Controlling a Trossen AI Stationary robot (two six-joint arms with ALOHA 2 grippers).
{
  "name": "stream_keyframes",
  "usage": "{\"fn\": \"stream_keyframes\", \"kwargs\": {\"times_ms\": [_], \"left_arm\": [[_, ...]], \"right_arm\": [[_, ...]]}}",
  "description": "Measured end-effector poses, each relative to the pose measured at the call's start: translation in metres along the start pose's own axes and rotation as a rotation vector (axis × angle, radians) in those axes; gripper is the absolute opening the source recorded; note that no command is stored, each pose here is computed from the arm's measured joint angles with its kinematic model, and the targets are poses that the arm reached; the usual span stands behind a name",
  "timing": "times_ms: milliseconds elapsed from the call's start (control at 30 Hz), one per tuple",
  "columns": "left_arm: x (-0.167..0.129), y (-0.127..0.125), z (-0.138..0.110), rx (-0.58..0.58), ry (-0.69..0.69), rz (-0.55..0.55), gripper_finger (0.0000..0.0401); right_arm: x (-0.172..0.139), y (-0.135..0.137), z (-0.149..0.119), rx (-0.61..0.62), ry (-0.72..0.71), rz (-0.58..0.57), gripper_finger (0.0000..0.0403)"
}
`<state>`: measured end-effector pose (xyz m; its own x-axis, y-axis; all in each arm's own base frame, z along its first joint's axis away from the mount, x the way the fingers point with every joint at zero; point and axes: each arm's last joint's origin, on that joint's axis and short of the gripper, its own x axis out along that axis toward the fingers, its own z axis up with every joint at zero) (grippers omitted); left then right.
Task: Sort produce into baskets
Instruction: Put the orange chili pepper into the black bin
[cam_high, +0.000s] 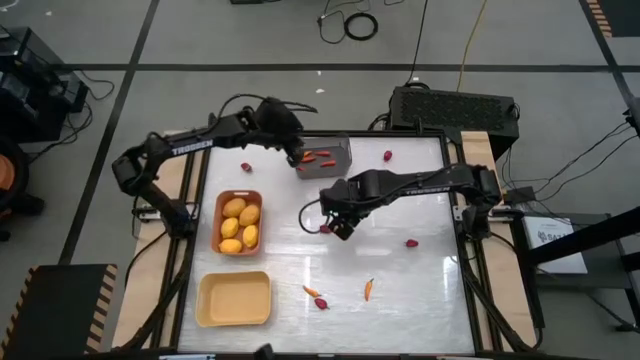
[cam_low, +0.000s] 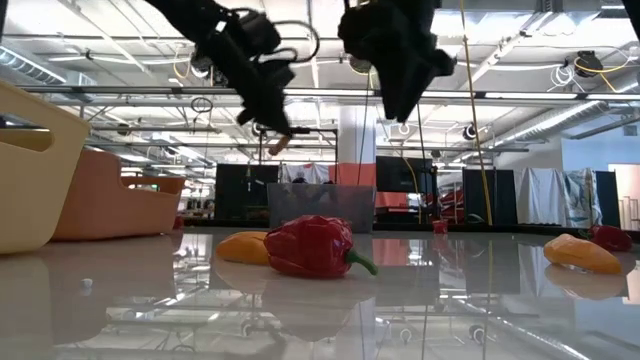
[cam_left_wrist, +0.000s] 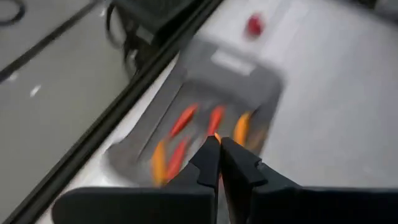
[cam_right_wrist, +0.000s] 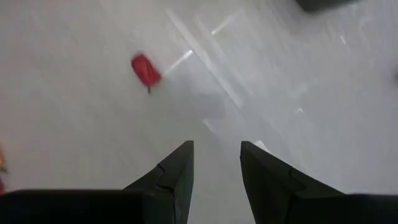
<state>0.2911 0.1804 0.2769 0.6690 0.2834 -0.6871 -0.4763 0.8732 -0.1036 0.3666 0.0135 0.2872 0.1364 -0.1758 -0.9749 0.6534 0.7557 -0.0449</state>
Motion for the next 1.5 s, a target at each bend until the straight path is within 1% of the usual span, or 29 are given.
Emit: {"fn": "stream_keyframes", "kwargs": {"times_ms": [100,200,300,400,467,533,633,733,833,1033,1133,1233,1400,1500], "left_arm": [[0.008,-0.018,0.004,0.011,-0.060,-0.046,0.0012],[0.021,-0.028,0.007,0.032,-0.107,-0.077,0.0012],[0.034,-0.029,0.007,0.035,-0.128,-0.074,0.0012],[0.045,-0.024,0.004,0.016,-0.107,-0.065,0.0012],[0.051,-0.022,0.001,-0.010,-0.082,-0.063,0.0012],[0.054,-0.021,-0.001,-0.012,-0.068,-0.056,0.0013],[0.056,-0.020,-0.002,-0.011,-0.068,0.001,0.0019],[0.056,-0.018,-0.001,-0.008,-0.081,0.044,0.0038],[0.056,-0.015,-0.001,-0.022,-0.080,0.080,0.0067],[0.056,-0.016,-0.002,-0.093,-0.079,0.083,0.0137],[0.051,-0.021,0.000,-0.130,-0.088,0.071,0.0162],[0.039,-0.035,0.004,-0.171,-0.120,0.036,0.0173],[0.009,-0.071,0.004,-0.185,-0.133,0.004,0.0176],[-0.017,-0.101,-0.002,-0.151,-0.118,-0.034,0.0176]], "right_arm": [[-0.002,0.008,-0.007,-0.026,-0.004,0.009,0.0123],[-0.003,0.013,-0.012,-0.026,-0.008,0.014,0.0123],[-0.004,0.016,-0.015,-0.021,-0.015,0.011,0.0123],[-0.005,0.019,-0.019,-0.023,-0.019,-0.011,0.0123],[-0.006,0.020,-0.023,-0.038,-0.008,-0.018,0.0123],[-0.007,0.023,-0.028,-0.054,0.000,-0.021,0.0123],[-0.009,0.028,-0.034,-0.076,0.001,-0.020,0.0123],[-0.010,0.033,-0.040,-0.097,0.001,-0.016,0.0123],[-0.012,0.037,-0.045,-0.117,0.000,-0.014,0.0123],[-0.015,0.043,-0.060,-0.174,0.023,-0.038,0.0123],[-0.017,0.047,-0.067,-0.213,0.023,-0.036,0.0123],[-0.018,0.052,-0.073,-0.256,0.021,-0.031,0.0123],[-0.022,0.063,-0.086,-0.343,0.001,-0.003,0.0123],[-0.024,0.073,-0.091,-0.379,-0.043,0.055,0.0123]]}}
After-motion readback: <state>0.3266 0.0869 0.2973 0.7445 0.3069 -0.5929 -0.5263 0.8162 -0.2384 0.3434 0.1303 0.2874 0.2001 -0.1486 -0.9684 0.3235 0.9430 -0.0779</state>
